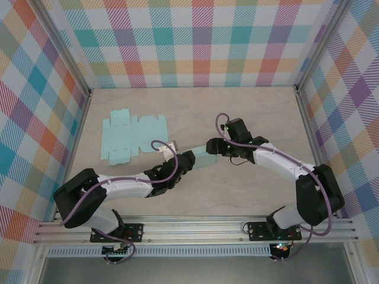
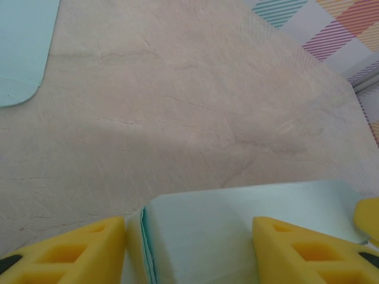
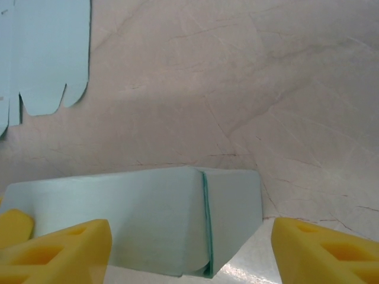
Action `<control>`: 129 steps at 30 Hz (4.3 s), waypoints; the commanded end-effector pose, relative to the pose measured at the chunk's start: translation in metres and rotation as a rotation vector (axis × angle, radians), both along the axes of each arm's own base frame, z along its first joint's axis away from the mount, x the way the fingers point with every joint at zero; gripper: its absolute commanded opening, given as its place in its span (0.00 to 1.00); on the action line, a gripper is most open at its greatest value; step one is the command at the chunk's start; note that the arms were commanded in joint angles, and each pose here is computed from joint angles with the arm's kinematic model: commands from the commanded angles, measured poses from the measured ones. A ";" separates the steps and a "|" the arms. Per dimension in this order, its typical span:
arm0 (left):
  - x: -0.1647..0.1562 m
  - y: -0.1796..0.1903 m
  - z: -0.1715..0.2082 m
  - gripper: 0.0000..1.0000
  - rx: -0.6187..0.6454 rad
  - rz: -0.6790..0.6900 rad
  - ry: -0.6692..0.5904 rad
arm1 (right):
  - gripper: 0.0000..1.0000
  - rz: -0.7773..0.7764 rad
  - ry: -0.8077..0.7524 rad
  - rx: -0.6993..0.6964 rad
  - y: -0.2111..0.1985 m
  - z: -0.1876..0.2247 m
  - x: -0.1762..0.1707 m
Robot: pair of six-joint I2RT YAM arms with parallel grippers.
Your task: Fold the paper box
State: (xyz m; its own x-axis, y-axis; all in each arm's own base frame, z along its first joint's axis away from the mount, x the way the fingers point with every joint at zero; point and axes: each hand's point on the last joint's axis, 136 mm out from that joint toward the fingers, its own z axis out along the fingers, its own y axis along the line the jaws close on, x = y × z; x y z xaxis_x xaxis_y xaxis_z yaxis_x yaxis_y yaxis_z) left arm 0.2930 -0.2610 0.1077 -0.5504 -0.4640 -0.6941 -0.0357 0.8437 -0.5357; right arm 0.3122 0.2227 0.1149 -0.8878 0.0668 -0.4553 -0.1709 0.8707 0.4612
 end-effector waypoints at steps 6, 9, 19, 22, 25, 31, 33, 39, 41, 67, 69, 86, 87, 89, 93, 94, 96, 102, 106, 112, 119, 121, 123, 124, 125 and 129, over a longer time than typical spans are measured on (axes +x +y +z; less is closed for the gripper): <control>-0.042 0.042 -0.085 0.50 0.262 -0.030 0.239 | 0.58 -0.022 0.049 0.006 -0.014 -0.028 -0.006; -0.045 0.045 -0.087 0.47 0.259 -0.024 0.248 | 0.51 -0.032 0.063 0.020 -0.019 -0.036 -0.010; -0.058 0.053 -0.095 0.21 0.218 -0.018 0.297 | 0.28 -0.050 0.090 0.043 -0.024 -0.060 -0.019; -0.061 0.056 -0.098 0.14 0.212 -0.020 0.309 | 0.23 -0.058 0.094 0.048 -0.026 -0.062 -0.019; -0.063 0.059 -0.099 0.09 0.222 -0.019 0.314 | 0.19 -0.062 0.094 0.079 -0.025 -0.062 -0.020; -0.062 0.056 -0.101 0.03 0.233 -0.029 0.320 | 0.25 -0.072 0.091 0.200 -0.023 -0.052 -0.016; -0.061 0.055 -0.102 0.02 0.240 -0.030 0.323 | 0.33 -0.075 0.086 0.227 -0.023 -0.047 -0.014; -0.060 0.054 -0.102 0.01 0.262 -0.033 0.329 | 0.48 -0.058 0.061 0.308 -0.019 -0.027 -0.003; -0.060 0.054 -0.102 0.01 0.263 -0.031 0.328 | 0.49 -0.062 0.055 0.309 -0.020 -0.023 0.001; -0.061 0.053 -0.112 0.00 0.248 -0.020 0.349 | 0.05 -0.142 0.202 0.426 -0.037 -0.089 -0.022; -0.060 0.052 -0.108 0.00 0.243 -0.022 0.338 | 0.06 -0.132 0.195 0.438 -0.035 -0.086 -0.021; -0.023 0.026 0.000 0.47 0.277 -0.107 0.080 | 0.41 -0.071 0.064 0.381 -0.031 -0.025 0.014; -0.022 0.028 0.003 0.50 0.281 -0.106 0.074 | 0.43 -0.067 0.061 0.384 -0.030 -0.022 0.016; -0.019 0.032 0.012 0.57 0.290 -0.105 0.058 | 0.50 -0.057 0.050 0.386 -0.028 -0.014 0.020; -0.013 0.041 0.033 0.71 0.334 -0.146 -0.002 | 0.62 -0.040 0.020 0.370 -0.027 0.004 0.027; -0.011 0.041 0.042 0.75 0.353 -0.176 -0.024 | 0.64 -0.033 0.010 0.364 -0.027 0.010 0.028; -0.007 0.041 0.055 0.79 0.398 -0.248 -0.055 | 0.68 -0.025 -0.014 0.353 -0.029 0.024 0.029; -0.015 0.011 0.073 0.85 0.471 -0.601 -0.106 | 1.00 -0.030 -0.074 0.293 -0.039 0.053 0.022; -0.022 -0.013 0.064 0.90 0.584 -0.841 -0.100 | 1.00 -0.099 -0.128 0.218 -0.060 0.067 0.009; -0.019 -0.026 0.039 0.92 0.711 -0.994 -0.031 | 1.00 -0.247 -0.212 0.076 -0.106 0.087 -0.018; -0.012 -0.039 0.017 0.90 0.819 -1.048 0.092 | 1.00 -0.318 -0.304 0.034 -0.131 0.111 -0.046; -0.007 -0.040 0.012 0.88 0.855 -1.031 0.110 | 1.00 -0.319 -0.323 0.036 -0.132 0.116 -0.049; 0.001 -0.036 0.007 0.86 0.911 -1.001 0.137 | 1.00 -0.317 -0.332 0.036 -0.133 0.119 -0.051; 0.004 -0.034 0.004 0.85 0.941 -0.991 0.148 | 0.99 -0.316 -0.331 0.035 -0.133 0.120 -0.052; 0.005 -0.033 0.001 0.82 0.964 -0.989 0.159 | 1.00 -0.313 -0.328 0.033 -0.133 0.120 -0.052; 0.009 -0.038 -0.006 0.61 1.010 -1.015 0.171 | 1.00 -0.298 -0.308 0.029 -0.130 0.119 -0.051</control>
State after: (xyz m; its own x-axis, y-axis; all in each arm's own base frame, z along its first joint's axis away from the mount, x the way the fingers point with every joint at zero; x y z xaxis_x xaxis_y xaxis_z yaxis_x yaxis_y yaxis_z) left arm 0.3018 -0.3049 0.1035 -0.4622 0.7729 -0.4347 0.7909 0.5810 0.1921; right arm 0.2632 0.0955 0.2376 -0.6340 0.3366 -0.6962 -0.0578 0.8771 0.4767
